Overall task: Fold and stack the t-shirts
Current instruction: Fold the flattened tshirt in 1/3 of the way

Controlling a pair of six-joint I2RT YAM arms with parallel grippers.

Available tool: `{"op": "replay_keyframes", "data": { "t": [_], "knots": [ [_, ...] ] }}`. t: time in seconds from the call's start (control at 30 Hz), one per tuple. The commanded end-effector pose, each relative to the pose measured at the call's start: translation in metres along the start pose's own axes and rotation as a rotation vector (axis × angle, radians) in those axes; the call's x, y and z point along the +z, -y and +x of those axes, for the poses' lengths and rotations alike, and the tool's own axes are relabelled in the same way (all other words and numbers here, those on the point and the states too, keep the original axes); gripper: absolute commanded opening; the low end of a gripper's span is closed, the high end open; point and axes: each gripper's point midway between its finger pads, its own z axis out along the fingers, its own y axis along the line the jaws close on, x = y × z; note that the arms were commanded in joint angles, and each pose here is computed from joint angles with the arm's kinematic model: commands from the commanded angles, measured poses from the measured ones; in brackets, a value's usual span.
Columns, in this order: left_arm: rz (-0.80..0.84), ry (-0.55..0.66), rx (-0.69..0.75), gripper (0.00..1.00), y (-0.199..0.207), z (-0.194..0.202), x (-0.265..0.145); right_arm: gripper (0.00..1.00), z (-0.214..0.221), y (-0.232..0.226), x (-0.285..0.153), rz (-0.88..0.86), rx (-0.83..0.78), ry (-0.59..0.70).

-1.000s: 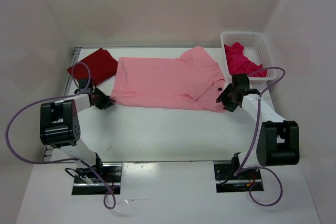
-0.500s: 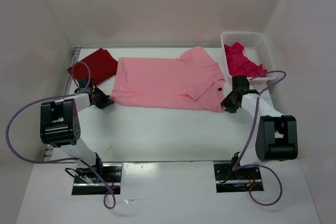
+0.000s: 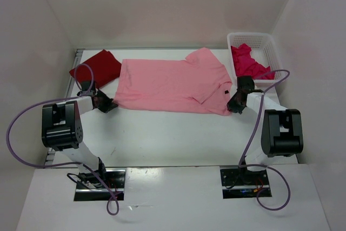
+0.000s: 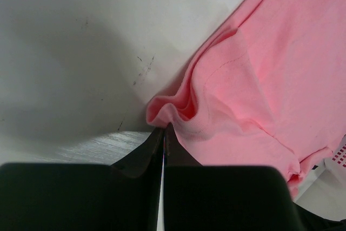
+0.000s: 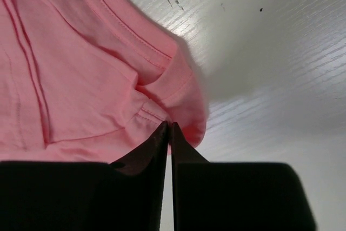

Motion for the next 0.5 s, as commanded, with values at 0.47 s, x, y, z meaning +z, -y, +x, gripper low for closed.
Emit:
{"op": "replay_keyframes", "data": {
  "t": [0.47],
  "knots": [
    [0.026, 0.027, 0.037, 0.00, 0.012, -0.012, -0.001, 0.03, -0.065, -0.022, 0.014, 0.045, -0.019, 0.156]
  ]
}}
